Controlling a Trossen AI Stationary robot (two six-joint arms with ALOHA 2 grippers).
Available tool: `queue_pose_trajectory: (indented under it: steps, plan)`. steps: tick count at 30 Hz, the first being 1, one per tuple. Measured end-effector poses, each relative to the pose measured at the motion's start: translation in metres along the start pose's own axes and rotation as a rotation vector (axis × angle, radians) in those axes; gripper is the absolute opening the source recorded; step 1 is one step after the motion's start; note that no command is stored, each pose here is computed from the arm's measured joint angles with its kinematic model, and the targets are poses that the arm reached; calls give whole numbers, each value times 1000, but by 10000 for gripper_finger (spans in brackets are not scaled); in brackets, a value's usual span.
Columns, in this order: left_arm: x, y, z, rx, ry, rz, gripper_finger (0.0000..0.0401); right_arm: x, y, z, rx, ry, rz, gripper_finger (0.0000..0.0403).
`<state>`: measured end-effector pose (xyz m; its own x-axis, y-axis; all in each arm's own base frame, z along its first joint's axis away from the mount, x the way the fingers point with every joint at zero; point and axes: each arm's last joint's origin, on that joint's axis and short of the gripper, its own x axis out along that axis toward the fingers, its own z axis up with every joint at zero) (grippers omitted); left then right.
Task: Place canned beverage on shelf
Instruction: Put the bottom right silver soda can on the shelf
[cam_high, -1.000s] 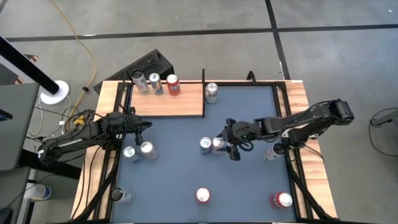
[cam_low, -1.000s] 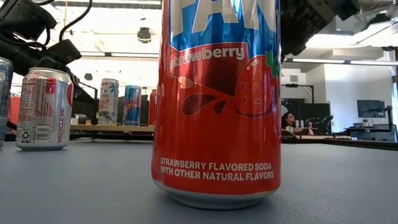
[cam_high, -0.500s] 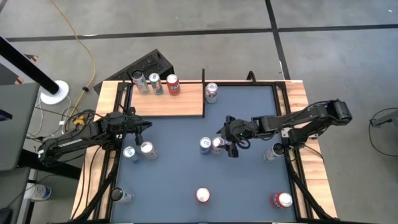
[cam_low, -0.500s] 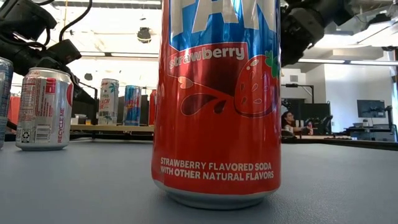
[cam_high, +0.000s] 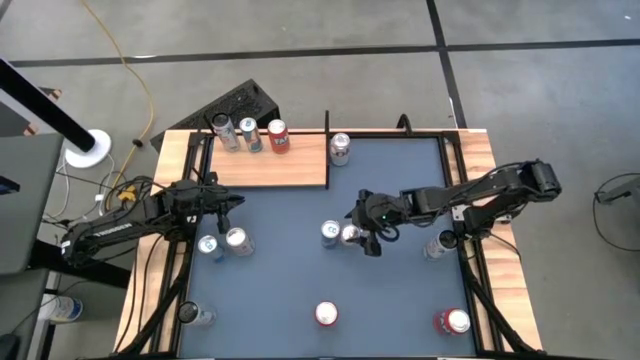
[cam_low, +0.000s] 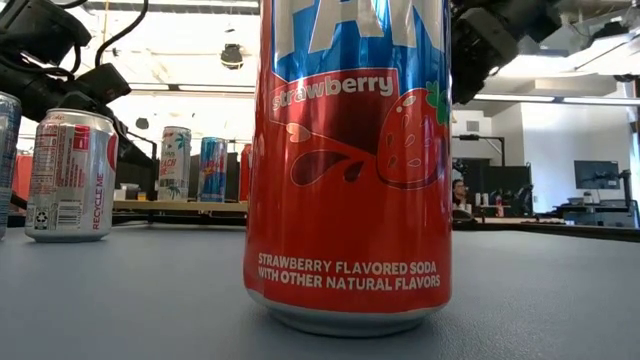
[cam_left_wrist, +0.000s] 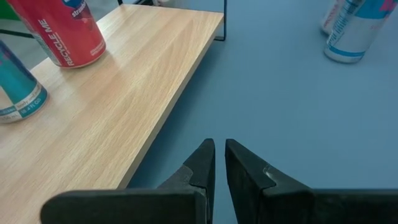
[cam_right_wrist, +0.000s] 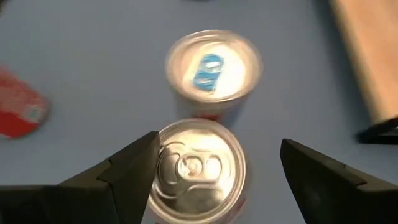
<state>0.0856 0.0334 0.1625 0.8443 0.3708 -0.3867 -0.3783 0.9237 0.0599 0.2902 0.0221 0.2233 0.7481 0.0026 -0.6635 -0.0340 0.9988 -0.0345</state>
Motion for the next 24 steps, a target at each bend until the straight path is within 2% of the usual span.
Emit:
queue_pose_trajectory:
  steps: [7,13,21,24]
  plan:
    - [0,0,0,-2,0,0,27,-13,-2,15,-38,40,-70,338]
    - [0,0,0,-1,0,0,27,-21,4,28,-8,30,-56,338]
    - [0,0,0,-1,0,0,27,-20,17,20,98,107,-35,338]
    - [0,0,0,-1,0,0,27,-17,20,19,103,110,-75,338]
